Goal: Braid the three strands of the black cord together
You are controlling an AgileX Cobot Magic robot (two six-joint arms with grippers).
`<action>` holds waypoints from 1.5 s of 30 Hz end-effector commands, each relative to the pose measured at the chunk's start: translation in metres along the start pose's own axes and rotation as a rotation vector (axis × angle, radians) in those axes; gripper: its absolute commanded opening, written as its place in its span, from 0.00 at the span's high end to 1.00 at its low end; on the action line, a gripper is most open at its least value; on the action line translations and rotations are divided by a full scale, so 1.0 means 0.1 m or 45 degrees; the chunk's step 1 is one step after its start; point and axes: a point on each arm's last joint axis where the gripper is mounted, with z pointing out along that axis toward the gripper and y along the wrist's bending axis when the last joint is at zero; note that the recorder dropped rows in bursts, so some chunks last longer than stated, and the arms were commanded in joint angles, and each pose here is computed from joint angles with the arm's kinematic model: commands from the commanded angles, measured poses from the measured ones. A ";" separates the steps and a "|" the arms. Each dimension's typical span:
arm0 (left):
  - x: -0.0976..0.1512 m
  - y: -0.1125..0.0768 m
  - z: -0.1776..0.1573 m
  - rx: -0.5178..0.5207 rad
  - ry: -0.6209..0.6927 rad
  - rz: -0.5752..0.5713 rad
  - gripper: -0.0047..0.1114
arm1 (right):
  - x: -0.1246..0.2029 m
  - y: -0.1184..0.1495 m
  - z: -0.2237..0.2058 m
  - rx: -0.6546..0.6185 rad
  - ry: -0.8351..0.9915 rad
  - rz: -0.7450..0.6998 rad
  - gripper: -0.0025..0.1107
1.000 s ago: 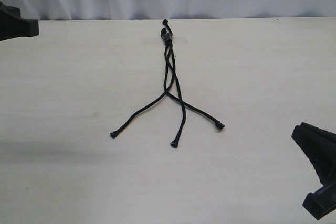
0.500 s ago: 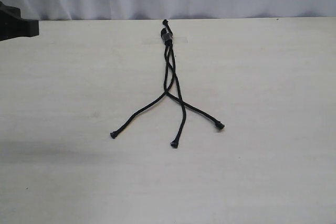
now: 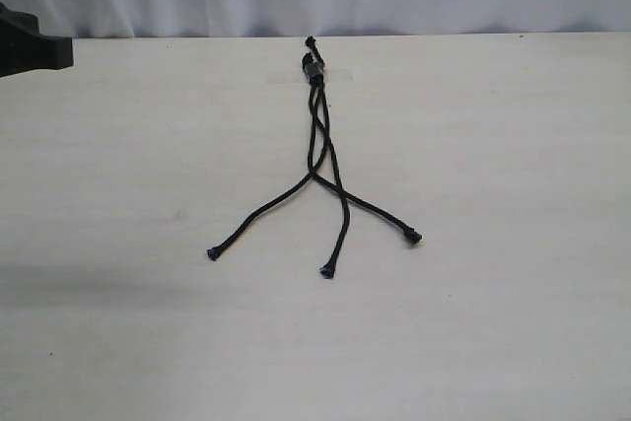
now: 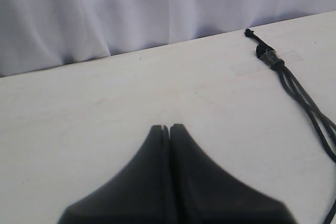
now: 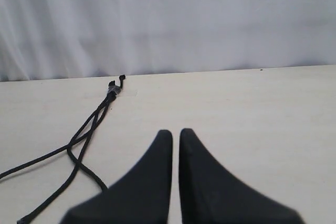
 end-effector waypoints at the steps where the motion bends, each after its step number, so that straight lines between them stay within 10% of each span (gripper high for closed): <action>1: -0.01 0.00 -0.02 0.002 -0.012 -0.014 0.96 | 0.01 0.00 0.00 0.009 0.008 -0.007 0.94; 16: -0.01 0.00 -0.03 0.005 -0.017 -0.019 0.96 | 0.01 0.00 0.00 0.009 0.008 -0.007 0.94; 25: 0.00 0.03 -0.86 0.017 -0.329 -0.033 0.96 | 0.01 0.00 0.00 0.009 0.008 -0.007 0.94; 34: 0.45 0.08 -1.59 0.015 -0.666 -0.020 0.96 | 0.01 0.00 0.00 0.009 0.008 -0.007 0.94; 45: 1.09 0.15 -1.69 -0.118 -0.788 -0.045 0.96 | 0.01 0.00 0.00 0.009 0.008 -0.007 0.94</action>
